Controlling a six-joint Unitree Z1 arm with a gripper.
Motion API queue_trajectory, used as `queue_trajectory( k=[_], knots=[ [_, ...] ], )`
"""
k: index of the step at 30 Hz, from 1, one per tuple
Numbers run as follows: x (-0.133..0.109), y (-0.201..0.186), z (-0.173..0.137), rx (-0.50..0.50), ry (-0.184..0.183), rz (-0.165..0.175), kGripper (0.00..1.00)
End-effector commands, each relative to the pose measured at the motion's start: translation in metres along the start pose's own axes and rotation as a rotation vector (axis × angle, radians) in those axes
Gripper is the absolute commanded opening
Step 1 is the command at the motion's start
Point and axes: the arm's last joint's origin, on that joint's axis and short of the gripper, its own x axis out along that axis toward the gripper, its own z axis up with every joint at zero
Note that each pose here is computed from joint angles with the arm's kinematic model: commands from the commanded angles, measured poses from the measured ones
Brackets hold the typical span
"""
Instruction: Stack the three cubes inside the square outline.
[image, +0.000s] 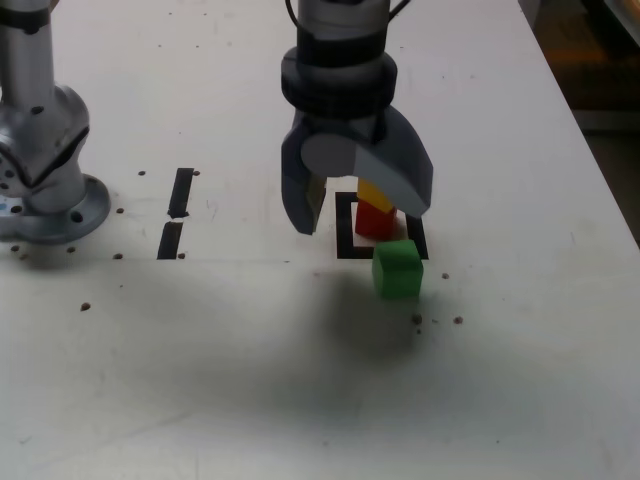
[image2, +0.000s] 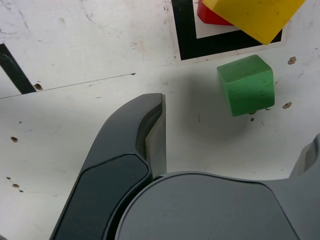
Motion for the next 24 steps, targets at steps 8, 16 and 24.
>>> queue_trajectory(
  k=[8, 16, 24],
  knots=[
    [0.016, -0.005, 0.017, 0.010, 0.014, -0.015, 0.98],
    [0.027, -0.008, 0.030, 0.015, 0.011, -0.020, 0.98],
    [0.039, -0.009, 0.041, 0.015, 0.014, -0.035, 0.98]
  ],
)
